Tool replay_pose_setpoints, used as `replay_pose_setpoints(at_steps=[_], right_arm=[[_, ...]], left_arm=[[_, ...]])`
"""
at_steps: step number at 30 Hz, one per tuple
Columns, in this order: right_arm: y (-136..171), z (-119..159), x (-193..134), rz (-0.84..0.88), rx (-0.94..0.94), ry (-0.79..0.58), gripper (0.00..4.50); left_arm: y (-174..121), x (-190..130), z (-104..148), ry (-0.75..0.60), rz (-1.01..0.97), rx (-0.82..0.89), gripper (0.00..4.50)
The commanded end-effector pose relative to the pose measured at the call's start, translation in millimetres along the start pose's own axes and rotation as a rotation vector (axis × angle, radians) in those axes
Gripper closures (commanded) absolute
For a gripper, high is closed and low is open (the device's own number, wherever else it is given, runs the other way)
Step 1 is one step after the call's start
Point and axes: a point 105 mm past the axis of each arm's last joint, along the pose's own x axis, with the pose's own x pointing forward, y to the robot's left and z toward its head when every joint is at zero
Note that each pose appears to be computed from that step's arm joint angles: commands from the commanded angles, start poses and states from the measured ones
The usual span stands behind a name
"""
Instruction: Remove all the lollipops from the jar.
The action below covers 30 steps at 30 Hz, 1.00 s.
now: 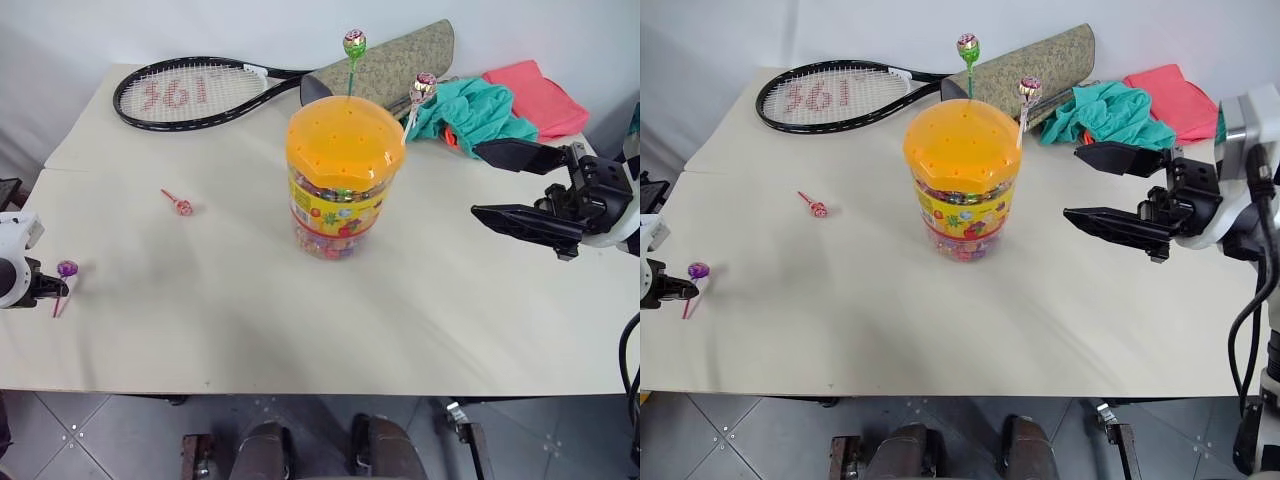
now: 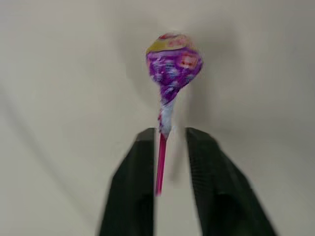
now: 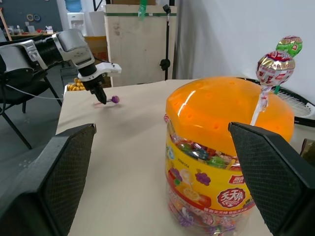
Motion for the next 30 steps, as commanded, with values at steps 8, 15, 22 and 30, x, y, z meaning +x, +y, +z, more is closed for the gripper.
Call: replay_pose_setpoints(at_steps=[8, 15, 22, 30], right_arm=[[-1, 9, 1, 0.020, -0.048, -0.018, 0.00], [0, 13, 0, 0.010, -0.070, -0.025, 0.00], [6, 15, -2, -0.030, -0.092, -0.035, 0.00], [16, 15, -8, -0.100, -0.108, -0.035, 0.00]], left_arm=[[-26, -57, 45, -0.224, -0.026, 0.191, 0.04], [-120, -111, 116, -0.771, -0.364, 0.634, 0.01], [-199, -149, 162, -1.217, -0.798, 0.731, 0.01], [-265, -156, 185, -1.232, -1.114, 0.770, 0.01]])
